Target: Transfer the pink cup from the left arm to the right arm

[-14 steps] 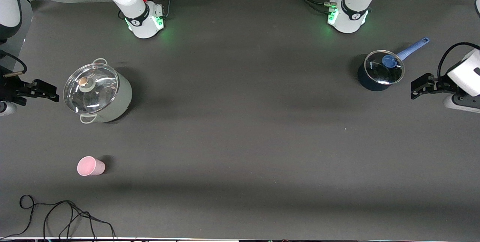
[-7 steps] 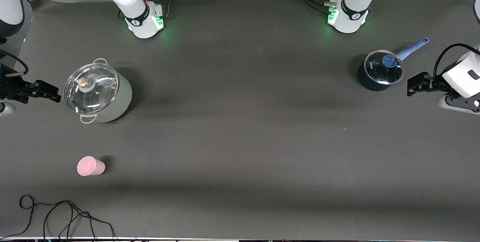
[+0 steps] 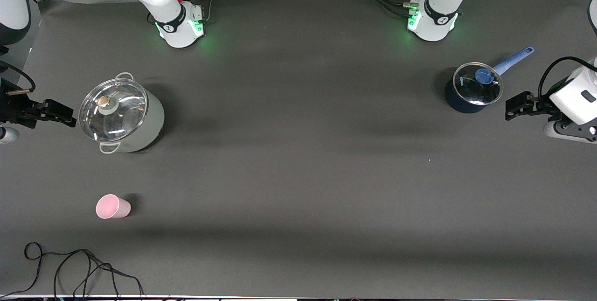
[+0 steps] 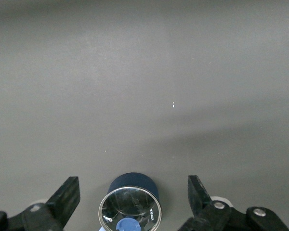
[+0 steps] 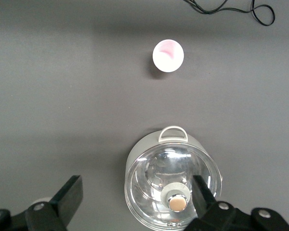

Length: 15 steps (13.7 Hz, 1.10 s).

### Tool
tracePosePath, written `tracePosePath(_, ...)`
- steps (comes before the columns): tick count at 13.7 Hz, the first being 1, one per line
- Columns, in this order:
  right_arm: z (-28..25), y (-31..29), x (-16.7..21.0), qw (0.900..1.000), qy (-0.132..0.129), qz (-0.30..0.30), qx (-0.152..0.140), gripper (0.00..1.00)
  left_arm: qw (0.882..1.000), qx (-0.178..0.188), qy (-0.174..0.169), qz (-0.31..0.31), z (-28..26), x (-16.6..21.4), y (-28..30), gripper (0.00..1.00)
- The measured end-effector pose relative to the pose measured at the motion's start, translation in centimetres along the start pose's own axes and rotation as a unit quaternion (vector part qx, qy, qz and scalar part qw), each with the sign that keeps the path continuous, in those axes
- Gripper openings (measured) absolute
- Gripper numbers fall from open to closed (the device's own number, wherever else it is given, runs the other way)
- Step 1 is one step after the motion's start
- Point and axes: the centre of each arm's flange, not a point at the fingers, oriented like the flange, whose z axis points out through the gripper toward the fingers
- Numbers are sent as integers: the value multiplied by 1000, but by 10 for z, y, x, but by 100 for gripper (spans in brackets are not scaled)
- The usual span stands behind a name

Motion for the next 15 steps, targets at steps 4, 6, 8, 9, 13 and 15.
tracePosePath(4, -5, -1, -2, 1000, 4, 18, 1, 100, 1000, 0, -1, -1, 0, 0, 0, 100)
tracePosePath(6, -6, -5, -3, 1000, 3, 18, 1, 100, 1000, 0, -1, -2, 0, 0, 0, 100)
tracePosePath(8, -6, -7, -3, 1000, 3, 18, 1, 100, 1000, 0, -1, -2, 0, 0, 0, 100)
tracePosePath(9, -6, -7, -3, 1000, 2, 18, 1, 100, 1000, 0, -1, -2, 0, 0, 0, 100)
tracePosePath(13, -5, -9, -4, 999, -2, 25, 30, 100, 1000, 0, -2, -2, 0, 0, 0, 100)
tracePosePath(15, -2, -8, -10, 999, -24, 26, 34, 100, 1000, 0, -2, -2, 0, 0, 0, 100)
